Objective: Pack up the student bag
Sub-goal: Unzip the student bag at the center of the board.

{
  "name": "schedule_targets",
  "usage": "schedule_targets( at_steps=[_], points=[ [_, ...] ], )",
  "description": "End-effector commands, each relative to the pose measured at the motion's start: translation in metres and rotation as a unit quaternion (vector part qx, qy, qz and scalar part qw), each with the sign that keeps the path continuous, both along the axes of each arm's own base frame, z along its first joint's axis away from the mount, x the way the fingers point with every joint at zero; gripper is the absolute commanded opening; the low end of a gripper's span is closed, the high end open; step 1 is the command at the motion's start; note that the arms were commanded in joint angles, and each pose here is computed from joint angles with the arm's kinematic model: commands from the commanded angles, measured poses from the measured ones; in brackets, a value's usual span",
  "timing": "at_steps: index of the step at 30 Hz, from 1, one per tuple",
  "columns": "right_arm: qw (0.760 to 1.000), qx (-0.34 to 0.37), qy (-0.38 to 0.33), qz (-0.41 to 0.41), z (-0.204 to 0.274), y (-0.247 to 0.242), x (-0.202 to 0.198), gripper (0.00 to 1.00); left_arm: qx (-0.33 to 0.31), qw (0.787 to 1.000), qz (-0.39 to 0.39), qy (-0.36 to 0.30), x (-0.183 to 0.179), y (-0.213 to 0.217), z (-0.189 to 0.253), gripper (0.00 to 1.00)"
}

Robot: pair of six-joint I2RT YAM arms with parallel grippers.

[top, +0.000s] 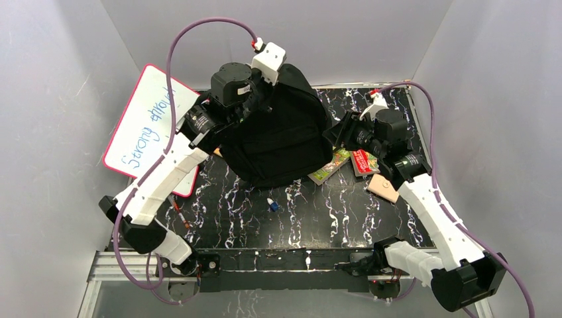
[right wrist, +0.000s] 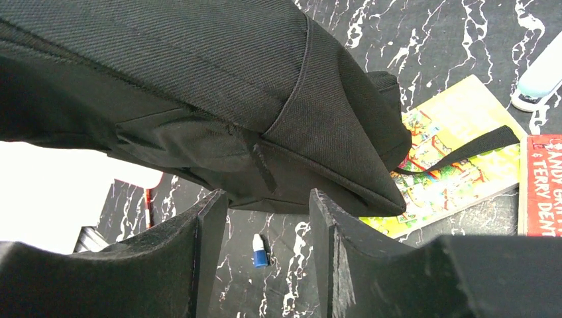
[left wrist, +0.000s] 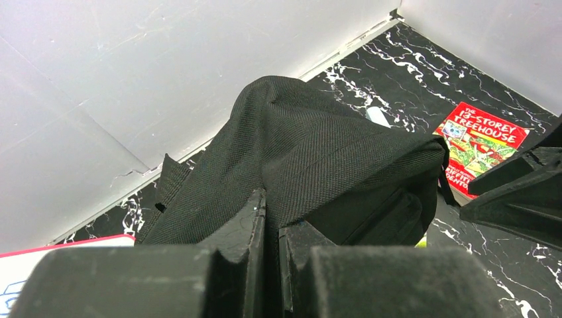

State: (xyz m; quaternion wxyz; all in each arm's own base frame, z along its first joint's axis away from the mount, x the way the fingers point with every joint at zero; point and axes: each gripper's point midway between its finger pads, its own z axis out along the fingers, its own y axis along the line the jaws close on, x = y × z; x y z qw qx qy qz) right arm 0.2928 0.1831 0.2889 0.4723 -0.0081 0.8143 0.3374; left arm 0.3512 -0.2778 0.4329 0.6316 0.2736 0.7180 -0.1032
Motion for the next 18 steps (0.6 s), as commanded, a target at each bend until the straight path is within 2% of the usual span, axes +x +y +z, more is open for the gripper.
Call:
schedule_targets(
  at_steps=[1, 7, 13, 18],
  points=[
    [0.999, 0.025, -0.031, 0.004, 0.023, 0.006, 0.008, 0.55, -0.077, 0.994, -0.007, -0.072, -0.018, 0.014, 0.064, 0.0],
    [0.999, 0.036, -0.037, 0.016, 0.024, 0.013, 0.013, 0.45, -0.079, 0.994, -0.012, -0.072, -0.02, 0.014, 0.062, 0.0],
    [0.998, 0.04, -0.033, 0.023, 0.02, 0.016, 0.017, 0.41, -0.081, 0.994, -0.017, -0.069, -0.022, 0.012, 0.06, 0.0],
    [0.998, 0.044, -0.03, 0.025, 0.017, 0.017, 0.016, 0.33, -0.08, 0.994, -0.018, -0.069, -0.022, 0.012, 0.059, 0.0]
  ],
)
